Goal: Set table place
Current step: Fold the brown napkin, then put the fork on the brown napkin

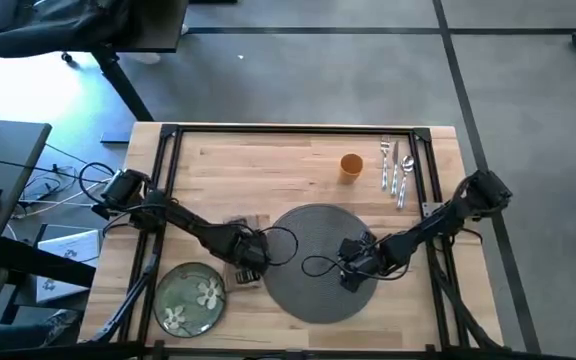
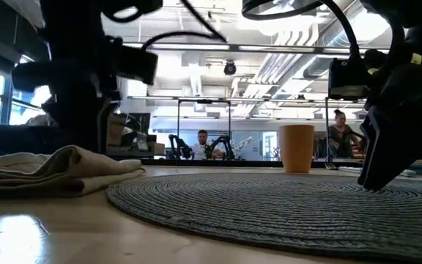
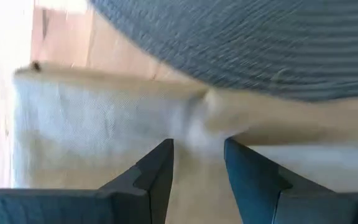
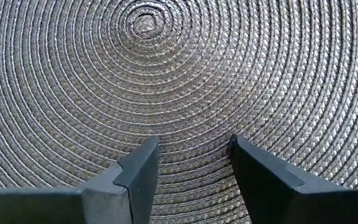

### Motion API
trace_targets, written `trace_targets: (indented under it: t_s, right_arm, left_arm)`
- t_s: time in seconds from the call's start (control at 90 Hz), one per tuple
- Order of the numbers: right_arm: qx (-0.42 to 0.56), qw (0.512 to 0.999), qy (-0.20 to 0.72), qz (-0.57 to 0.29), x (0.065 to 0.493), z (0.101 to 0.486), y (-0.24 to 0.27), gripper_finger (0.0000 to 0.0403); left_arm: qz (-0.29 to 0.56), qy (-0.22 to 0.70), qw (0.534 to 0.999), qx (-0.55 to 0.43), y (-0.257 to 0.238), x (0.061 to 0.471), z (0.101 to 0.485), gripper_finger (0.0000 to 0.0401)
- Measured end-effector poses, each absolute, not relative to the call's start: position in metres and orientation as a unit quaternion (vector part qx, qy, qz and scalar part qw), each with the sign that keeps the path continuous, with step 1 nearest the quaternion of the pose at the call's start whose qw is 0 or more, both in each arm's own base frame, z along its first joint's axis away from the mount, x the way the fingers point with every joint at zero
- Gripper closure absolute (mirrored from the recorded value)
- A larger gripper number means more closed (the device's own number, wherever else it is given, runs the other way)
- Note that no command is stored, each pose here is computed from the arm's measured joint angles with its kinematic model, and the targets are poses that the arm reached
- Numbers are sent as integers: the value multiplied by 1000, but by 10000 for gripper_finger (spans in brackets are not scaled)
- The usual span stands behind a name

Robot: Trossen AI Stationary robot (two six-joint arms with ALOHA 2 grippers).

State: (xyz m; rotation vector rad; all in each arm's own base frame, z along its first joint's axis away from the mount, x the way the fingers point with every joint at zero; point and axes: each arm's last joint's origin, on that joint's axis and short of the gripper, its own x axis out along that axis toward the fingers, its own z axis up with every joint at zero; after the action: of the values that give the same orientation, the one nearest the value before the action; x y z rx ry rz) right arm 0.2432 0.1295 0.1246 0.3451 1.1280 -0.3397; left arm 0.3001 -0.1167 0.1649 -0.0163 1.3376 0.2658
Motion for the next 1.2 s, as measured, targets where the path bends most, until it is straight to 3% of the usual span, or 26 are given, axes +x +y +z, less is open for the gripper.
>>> trace_targets:
  t_s: [0.122,0.344,0.578,0.933,1.2]
  right_arm:
    - [170,814,534,-151,242,136,129,222]
    - [163,823,517,-168,232,192,117,222]
    - [195,808,471,-296,206,231,74,222]
    - [218,703,459,-497,177,242,-8,221]
    - [228,662,465,-542,180,237,-68,221]
  left_arm:
    - [115,608,785,-4,-121,302,180,275]
    - [112,543,832,-32,-120,288,225,275]
    - [149,480,862,-64,-102,267,248,275]
    - [173,440,876,-95,-75,265,233,274]
    - [162,436,882,-79,-76,266,234,274]
